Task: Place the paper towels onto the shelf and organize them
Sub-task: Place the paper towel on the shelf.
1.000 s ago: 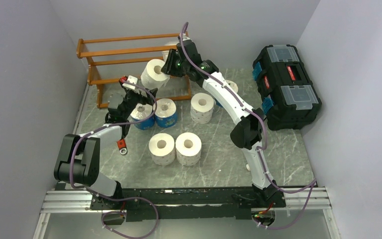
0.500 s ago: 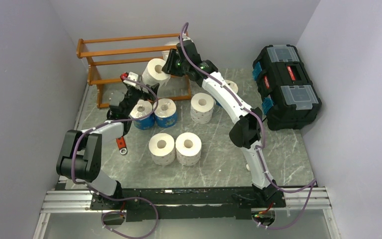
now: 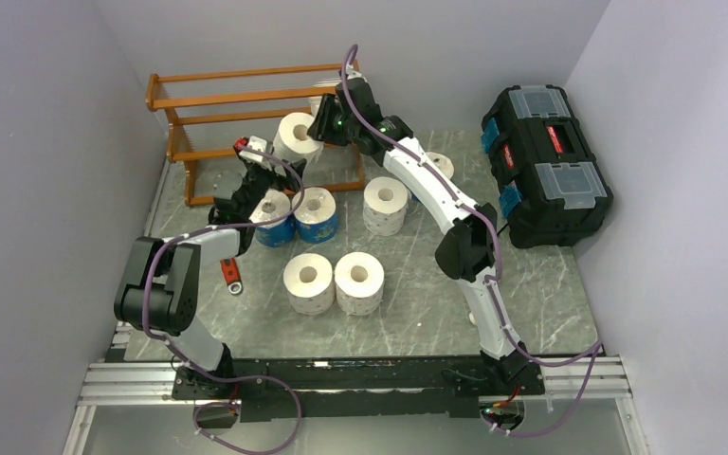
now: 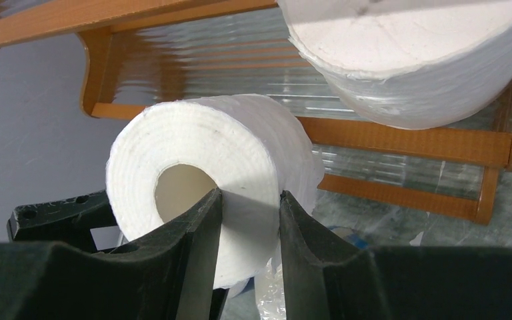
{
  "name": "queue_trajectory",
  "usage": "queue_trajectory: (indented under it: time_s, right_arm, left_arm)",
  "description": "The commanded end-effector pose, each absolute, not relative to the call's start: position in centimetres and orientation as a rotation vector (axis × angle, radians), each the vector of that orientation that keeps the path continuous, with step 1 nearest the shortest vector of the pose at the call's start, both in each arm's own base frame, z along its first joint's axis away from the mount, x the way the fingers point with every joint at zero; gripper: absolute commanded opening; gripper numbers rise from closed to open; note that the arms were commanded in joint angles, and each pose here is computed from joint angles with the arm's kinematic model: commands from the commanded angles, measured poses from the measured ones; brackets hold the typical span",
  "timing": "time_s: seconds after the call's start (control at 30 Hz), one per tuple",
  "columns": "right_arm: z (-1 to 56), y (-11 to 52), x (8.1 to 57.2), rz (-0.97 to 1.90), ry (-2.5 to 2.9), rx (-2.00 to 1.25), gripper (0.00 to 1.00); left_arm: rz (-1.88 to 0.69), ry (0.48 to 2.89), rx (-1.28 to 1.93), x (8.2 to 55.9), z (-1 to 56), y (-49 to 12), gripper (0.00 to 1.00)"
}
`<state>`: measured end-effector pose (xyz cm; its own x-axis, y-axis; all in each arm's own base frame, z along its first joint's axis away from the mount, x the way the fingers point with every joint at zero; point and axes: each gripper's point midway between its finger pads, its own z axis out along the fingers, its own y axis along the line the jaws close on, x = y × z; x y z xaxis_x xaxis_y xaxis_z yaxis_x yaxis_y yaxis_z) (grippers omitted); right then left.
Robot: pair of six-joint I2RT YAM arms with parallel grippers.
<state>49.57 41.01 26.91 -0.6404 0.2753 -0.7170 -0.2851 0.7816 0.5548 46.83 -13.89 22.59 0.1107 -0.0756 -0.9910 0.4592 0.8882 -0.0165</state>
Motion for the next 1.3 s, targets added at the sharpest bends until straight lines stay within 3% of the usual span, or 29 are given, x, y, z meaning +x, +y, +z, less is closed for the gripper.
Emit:
queue_trajectory:
  time_s: [0.0, 0.87, 1.1, 1.27]
  right_arm:
    - [32.9, 42.9, 49.0, 0.980, 1.950, -0.048, 0.37]
    - [32.9, 43.8, 48.7, 1.003, 1.928, -0.077, 0.45]
    - [33.5, 42.8, 48.5, 0.994, 1.926, -0.063, 0.60]
    - [34.4, 41.7, 48.5, 0.987, 1.910, -0.045, 0.64]
  left_arm:
    - [-0.419, 1.297, 0.298, 47.4, 26.3, -14.4, 1.00]
    - [-0.473, 1.275, 0.163, 49.4, 26.8, -14.3, 0.99]
    - [-0.455, 1.284, 0.164, 49.9, 27.1, -14.3, 0.99]
    - [-0.442, 1.293, 0.155, 49.9, 26.6, -14.0, 1.00]
